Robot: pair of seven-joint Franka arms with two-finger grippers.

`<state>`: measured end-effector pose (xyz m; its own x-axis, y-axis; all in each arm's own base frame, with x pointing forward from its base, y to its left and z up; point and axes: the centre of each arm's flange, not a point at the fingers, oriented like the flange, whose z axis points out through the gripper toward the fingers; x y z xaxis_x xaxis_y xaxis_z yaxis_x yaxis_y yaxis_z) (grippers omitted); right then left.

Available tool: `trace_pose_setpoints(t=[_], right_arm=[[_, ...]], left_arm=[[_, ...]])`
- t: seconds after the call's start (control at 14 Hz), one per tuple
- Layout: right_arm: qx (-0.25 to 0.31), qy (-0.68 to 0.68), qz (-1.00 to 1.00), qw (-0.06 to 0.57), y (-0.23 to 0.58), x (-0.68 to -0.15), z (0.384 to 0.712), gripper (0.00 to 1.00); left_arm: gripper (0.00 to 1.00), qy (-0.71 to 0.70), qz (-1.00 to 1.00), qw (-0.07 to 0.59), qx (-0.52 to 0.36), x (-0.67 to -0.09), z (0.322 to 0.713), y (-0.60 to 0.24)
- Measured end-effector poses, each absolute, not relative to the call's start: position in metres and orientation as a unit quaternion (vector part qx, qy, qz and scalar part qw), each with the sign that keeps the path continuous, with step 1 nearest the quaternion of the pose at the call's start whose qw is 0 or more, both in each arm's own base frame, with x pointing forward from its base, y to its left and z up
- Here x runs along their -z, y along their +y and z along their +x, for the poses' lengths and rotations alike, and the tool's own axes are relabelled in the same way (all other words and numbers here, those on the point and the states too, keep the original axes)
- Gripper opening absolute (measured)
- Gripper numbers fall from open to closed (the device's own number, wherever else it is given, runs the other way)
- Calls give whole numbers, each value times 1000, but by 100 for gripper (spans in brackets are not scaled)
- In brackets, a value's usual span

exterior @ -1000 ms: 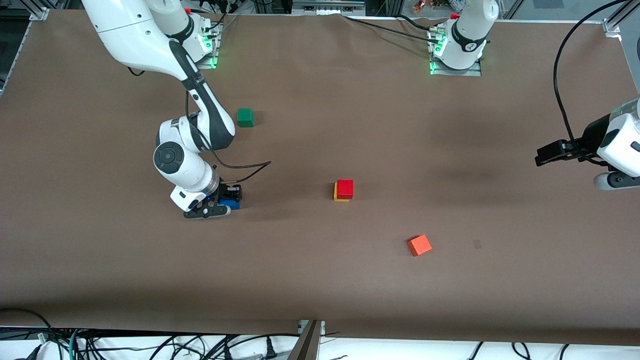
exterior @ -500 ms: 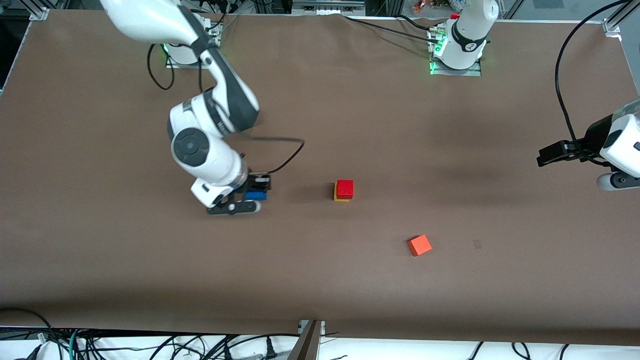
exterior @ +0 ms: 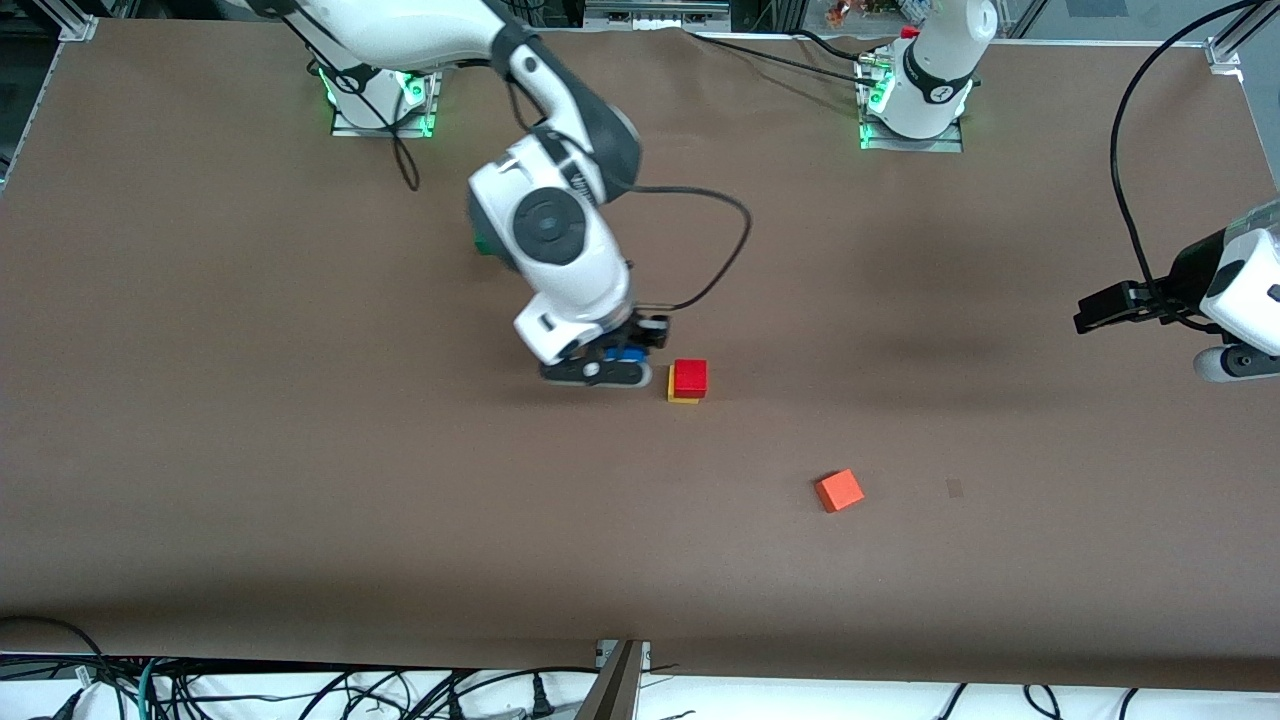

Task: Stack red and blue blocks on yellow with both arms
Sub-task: 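Carry the blue cube with the right gripper above the red cube, then lower the blue cube onto the red cube and open the right gripper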

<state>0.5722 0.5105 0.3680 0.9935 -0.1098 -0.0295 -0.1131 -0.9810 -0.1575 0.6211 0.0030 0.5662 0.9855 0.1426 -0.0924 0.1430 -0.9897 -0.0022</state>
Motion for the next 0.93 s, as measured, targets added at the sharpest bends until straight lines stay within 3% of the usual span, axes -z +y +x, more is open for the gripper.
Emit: trace_pose_setpoints(t=[0.29, 0.57, 0.93], right_arm=[[10, 74, -993, 97, 559, -350, 551, 56], [37, 58, -995, 71, 582, -330, 531, 56], [66, 49, -995, 54, 577, -323, 539, 56]], left_arm=[[100, 73, 996, 2, 46, -566, 621, 4], [100, 73, 996, 2, 46, -566, 621, 4], [100, 73, 996, 2, 46, -566, 621, 5]])
